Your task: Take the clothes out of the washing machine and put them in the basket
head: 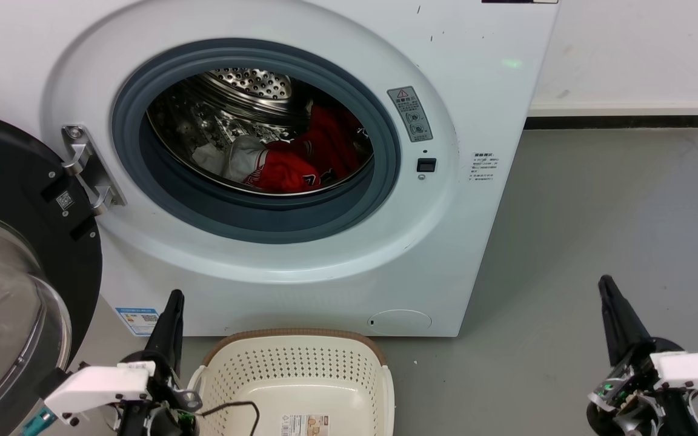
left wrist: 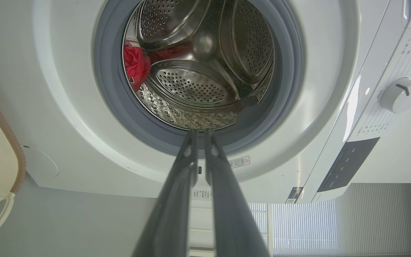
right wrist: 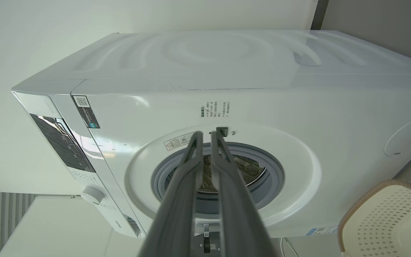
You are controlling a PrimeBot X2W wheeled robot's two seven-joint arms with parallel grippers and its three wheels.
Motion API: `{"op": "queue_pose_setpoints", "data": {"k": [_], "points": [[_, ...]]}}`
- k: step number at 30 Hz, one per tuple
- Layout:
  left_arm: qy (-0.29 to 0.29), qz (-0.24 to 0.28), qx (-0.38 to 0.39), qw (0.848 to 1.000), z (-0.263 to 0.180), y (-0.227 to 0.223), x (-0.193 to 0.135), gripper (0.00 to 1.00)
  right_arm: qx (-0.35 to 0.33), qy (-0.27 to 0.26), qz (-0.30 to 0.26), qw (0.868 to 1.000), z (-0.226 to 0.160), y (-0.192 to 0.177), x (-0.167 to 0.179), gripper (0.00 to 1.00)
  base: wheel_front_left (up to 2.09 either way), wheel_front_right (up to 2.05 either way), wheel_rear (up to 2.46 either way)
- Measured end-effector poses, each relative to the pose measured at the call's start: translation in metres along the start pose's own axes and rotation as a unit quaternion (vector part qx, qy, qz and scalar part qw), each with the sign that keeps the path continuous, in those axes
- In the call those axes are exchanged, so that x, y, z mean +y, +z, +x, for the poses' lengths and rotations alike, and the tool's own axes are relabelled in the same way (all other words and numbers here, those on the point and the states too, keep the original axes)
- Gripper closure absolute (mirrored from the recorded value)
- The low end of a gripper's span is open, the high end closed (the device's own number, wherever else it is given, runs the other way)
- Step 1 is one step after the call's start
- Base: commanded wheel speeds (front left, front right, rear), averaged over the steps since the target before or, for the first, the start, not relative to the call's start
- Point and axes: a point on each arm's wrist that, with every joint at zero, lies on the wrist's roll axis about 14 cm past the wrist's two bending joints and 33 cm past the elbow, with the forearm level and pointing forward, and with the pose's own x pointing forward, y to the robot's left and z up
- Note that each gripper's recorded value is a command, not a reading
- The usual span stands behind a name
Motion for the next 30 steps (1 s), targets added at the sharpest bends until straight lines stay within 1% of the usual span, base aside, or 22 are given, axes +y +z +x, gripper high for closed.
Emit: {"op": "queue_pose_setpoints", "data": {"k": [1,2,6,12,13,14,15,20,25,30], "points": [[0.020,-0.003,0.001,1.000,-0.005,-0.002,0.014,0.00,-0.001,-0.020,0.003,1.000,-0.005,-0.001,-0.013,0.00,0.00,0.00,0.00],[0.026,-0.003,0.001,1.000,-0.007,-0.002,0.017,0.00,-0.002,-0.024,0.003,1.000,-0.008,0.000,-0.017,0.00,0.00,0.00,0.00],[0.023,0.001,0.003,1.000,-0.007,-0.007,0.016,0.00,-0.008,-0.022,-0.003,1.000,-0.008,-0.001,-0.015,0.00,0.00,0.00,0.00],[0.016,0.031,0.002,0.999,-0.005,-0.011,0.011,0.00,-0.013,-0.019,-0.031,0.999,-0.010,-0.001,-0.013,0.00,0.00,0.00,0.00],[0.013,0.046,0.001,0.999,-0.005,-0.011,0.008,0.00,-0.014,-0.016,-0.049,0.999,-0.010,-0.001,-0.010,0.00,0.00,0.00,0.00],[0.013,0.046,0.001,0.999,-0.005,-0.011,0.008,0.00,-0.014,-0.016,-0.049,0.999,-0.010,-0.001,-0.010,0.00,0.00,0.00,0.00],[0.010,0.055,0.001,0.998,-0.004,-0.012,0.006,0.00,-0.014,-0.014,-0.061,0.998,-0.009,-0.001,-0.009,0.00,0.00,0.00,0.00],[0.003,0.108,-0.001,0.994,-0.003,-0.012,0.001,0.00,-0.012,-0.010,-0.134,0.991,-0.010,-0.002,-0.005,0.00,0.00,0.00,0.00],[-0.003,0.155,-0.003,0.988,-0.002,-0.013,-0.003,0.00,-0.013,-0.011,-0.201,0.979,-0.012,-0.003,-0.005,0.00,0.00,0.00,0.00],[-0.006,0.212,-0.001,0.977,-0.002,-0.016,-0.006,0.00,-0.014,-0.003,-0.268,0.963,-0.012,-0.003,0.000,0.00,0.00,0.00,0.00]]}}
